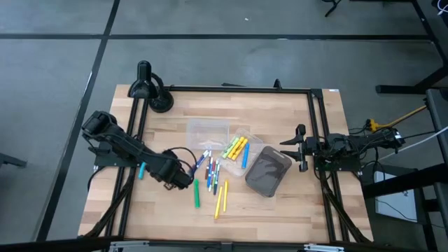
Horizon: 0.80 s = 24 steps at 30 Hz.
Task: Pick & Place Markers
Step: Put the light blue highlighter pen into the right transparent bin
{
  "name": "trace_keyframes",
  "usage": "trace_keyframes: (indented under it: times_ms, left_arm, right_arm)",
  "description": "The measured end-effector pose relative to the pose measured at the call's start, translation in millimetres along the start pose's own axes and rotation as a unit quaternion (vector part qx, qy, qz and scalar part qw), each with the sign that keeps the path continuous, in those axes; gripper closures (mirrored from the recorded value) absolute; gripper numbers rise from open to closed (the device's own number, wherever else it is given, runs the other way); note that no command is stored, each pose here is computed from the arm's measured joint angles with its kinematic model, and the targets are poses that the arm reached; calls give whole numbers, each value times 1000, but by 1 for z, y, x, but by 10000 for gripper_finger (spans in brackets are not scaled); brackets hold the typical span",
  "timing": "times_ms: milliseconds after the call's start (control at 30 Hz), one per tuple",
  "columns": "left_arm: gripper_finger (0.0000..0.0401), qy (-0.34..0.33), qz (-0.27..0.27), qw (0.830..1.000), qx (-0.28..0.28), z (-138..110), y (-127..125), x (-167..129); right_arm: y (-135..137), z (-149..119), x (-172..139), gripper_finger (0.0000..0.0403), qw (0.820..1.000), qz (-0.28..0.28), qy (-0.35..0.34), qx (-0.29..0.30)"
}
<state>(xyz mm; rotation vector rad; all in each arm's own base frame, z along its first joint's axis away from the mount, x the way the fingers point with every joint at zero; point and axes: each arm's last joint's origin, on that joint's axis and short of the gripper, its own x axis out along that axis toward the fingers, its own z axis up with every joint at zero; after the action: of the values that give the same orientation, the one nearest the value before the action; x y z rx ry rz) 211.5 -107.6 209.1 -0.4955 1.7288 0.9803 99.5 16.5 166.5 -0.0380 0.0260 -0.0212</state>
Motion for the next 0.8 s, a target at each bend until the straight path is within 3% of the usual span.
trace_keyframes:
  times_ms: [200,600,800]
  left_arm:
    - [324,88,-11,996,7,-2,2,30]
    - [310,161,-61,984,-43,-7,22,80]
    - [290,161,-61,985,-15,-8,26,89]
  right_arm:
    - [0,0,0,251,1000,0,0,0]
    - [0,0,0,251,1000,0,0,0]
    - [0,0,0,251,1000,0,0,0]
